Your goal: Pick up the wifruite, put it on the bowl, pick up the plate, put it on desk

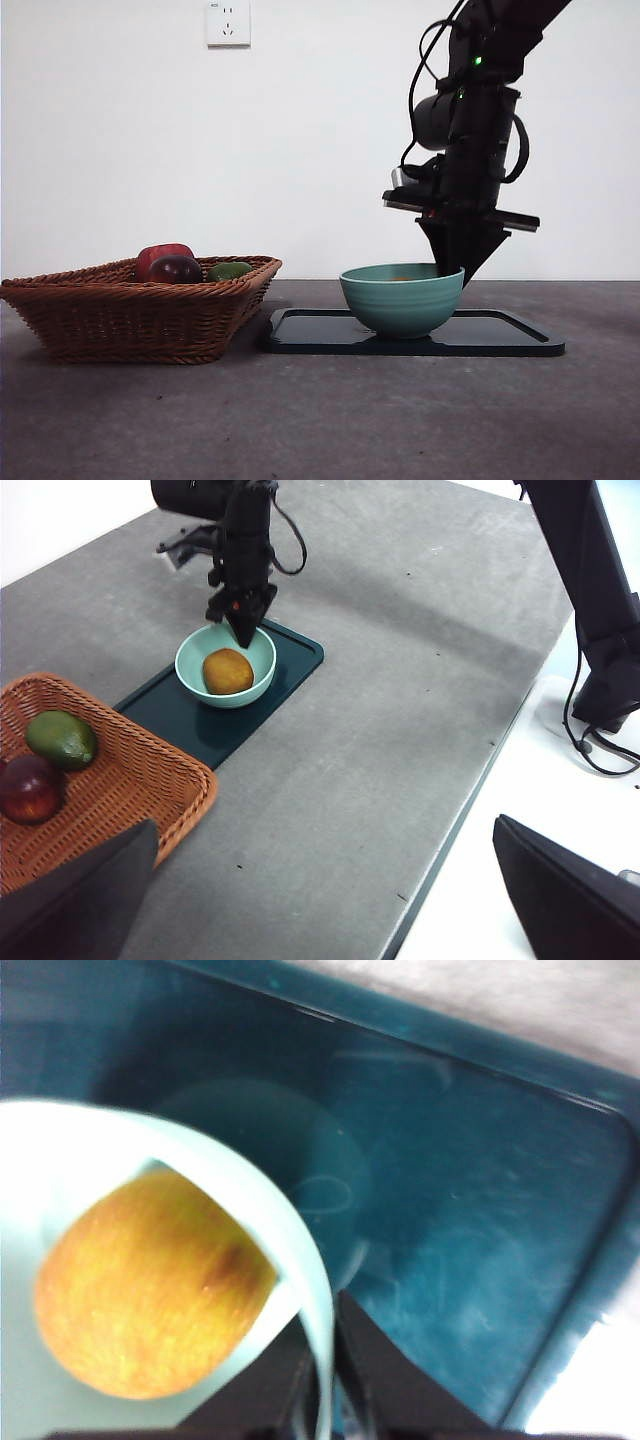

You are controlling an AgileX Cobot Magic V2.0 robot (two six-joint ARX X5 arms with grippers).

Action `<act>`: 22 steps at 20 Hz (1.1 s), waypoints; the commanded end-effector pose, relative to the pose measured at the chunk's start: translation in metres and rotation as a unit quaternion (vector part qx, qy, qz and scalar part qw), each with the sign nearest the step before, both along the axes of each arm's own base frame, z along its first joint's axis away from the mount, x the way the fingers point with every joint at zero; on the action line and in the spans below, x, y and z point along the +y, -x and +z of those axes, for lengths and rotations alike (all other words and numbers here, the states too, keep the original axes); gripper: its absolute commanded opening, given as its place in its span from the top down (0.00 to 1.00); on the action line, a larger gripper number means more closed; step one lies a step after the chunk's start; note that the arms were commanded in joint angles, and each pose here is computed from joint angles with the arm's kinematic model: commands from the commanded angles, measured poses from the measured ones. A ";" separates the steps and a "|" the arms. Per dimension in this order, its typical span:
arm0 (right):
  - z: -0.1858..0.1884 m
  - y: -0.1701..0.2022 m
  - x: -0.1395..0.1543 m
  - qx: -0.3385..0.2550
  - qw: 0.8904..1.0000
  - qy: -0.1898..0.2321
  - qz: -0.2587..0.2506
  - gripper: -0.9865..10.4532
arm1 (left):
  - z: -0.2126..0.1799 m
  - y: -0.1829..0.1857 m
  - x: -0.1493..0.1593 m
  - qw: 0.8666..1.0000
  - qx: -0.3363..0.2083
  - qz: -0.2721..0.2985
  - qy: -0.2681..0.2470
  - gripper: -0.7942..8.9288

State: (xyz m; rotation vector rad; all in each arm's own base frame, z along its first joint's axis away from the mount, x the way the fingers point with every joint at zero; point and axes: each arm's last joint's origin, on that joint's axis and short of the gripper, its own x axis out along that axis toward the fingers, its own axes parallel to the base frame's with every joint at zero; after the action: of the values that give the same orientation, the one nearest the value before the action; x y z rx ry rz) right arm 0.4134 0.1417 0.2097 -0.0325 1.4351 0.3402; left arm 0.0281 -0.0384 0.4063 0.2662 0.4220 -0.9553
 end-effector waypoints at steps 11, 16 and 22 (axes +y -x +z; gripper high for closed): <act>0.055 -0.004 -0.024 -0.051 0.998 0.036 -0.016 0.44 | 0.008 -0.001 -0.002 0.999 -0.028 -0.010 0.018 0.31; 0.154 0.058 -0.041 -0.142 0.989 0.031 -0.025 0.38 | 0.015 -0.003 -0.004 0.997 -0.052 -0.009 0.050 0.31; 0.233 0.165 -0.068 -0.233 0.972 0.008 -0.026 0.38 | 0.022 -0.011 -0.016 0.995 -0.068 -0.008 0.072 0.31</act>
State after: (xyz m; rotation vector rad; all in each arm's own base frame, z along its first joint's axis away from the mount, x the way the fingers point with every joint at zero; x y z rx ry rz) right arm 0.2527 0.0729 0.4421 -0.0682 0.9328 0.2521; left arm 0.0388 -0.0520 0.4239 0.2037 0.2460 -0.9630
